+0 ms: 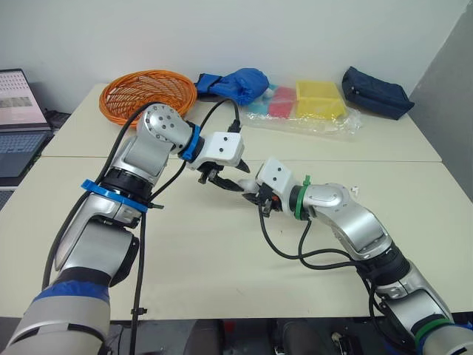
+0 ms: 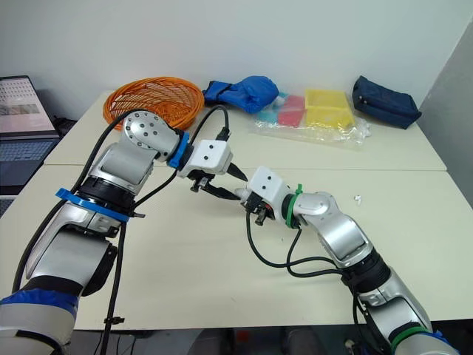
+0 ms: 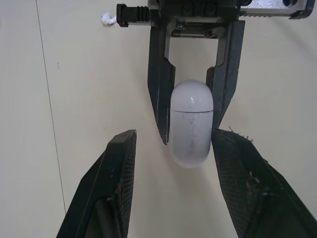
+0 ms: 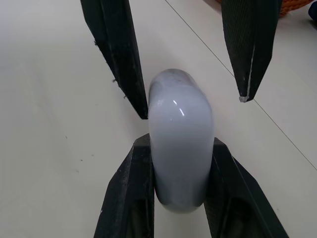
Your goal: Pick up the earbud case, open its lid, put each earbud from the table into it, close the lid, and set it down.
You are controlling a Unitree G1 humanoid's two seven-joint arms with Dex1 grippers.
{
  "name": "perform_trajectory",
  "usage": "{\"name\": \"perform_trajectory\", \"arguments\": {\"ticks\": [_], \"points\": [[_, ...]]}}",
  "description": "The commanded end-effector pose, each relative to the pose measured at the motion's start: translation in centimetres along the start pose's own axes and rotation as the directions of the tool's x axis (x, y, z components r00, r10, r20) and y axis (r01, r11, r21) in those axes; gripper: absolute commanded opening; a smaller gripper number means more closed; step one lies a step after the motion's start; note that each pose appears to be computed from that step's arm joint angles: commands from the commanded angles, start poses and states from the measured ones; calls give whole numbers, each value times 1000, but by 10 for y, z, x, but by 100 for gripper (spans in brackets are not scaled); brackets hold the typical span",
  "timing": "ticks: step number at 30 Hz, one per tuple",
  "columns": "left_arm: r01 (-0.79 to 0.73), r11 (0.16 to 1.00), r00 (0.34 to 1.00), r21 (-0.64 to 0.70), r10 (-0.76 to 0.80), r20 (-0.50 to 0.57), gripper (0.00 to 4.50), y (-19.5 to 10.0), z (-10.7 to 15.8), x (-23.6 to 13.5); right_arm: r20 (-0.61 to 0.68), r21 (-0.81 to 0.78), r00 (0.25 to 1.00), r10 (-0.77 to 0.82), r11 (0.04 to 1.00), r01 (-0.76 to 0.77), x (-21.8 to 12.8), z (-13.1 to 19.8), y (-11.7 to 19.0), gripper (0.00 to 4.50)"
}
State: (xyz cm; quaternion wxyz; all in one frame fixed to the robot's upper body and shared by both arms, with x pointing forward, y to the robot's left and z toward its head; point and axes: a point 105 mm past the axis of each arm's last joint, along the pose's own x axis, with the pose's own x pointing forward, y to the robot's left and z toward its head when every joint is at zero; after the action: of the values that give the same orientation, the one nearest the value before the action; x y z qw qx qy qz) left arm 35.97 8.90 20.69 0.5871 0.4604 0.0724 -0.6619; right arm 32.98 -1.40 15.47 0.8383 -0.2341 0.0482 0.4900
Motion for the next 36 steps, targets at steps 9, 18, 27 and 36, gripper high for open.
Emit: {"name": "perform_trajectory", "arguments": {"ticks": [9, 18, 27, 36], "points": [[-5, 999, 1000, 46, 5, -2, 242, 4, 8, -5, 74, -57, 997, -5, 998, 9, -3, 26, -1, 88], [14, 999, 1000, 40, -14, -2, 98, 0, 5, -4, 76, -50, 997, -8, 999, 12, -4, 27, -2, 88], [9, 999, 1000, 37, -9, -4, 74, 1, 5, -3, 71, -45, 997, -11, 999, 14, -4, 26, -3, 88], [-19, 998, 1000, 57, 19, -4, 74, 7, 8, -2, 38, -30, 999, -33, 999, 35, -4, 19, -7, 88]]}}
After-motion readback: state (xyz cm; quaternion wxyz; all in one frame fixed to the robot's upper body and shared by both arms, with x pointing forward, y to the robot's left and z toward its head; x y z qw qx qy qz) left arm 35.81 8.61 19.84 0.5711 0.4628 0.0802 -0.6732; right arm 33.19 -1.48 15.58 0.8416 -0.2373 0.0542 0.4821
